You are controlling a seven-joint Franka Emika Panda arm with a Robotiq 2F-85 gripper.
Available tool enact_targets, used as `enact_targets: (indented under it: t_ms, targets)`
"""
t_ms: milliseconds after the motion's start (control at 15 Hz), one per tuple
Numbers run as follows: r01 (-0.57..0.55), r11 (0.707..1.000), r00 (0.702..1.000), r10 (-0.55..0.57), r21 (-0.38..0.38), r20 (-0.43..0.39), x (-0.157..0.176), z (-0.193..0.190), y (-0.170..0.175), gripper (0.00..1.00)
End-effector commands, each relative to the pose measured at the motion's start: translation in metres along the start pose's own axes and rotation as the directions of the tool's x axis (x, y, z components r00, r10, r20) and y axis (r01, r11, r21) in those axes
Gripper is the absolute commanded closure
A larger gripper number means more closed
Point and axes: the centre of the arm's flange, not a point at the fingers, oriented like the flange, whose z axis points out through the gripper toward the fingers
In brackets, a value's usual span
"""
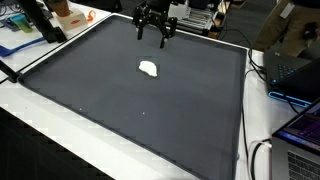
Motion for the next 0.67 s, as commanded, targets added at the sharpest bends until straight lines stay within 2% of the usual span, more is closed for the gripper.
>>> enact_targets:
  t_ms: [0,133,200,600]
  targets:
    - [-0.054,0.998,0.996,0.050,0.044,0.077,0.027,0.004,0.007,0.00]
    - [-0.092,0.993,0.993,0.087,0.067,0.075,0.034,0.003,0.013,0.00]
    - [-0.071,0.996,0.997,0.069,0.052,0.041,0.016,0.006,0.004,0.00]
    - [-0.100,0.993,0.994,0.097,0.069,0.048,0.027,0.008,0.010,0.00]
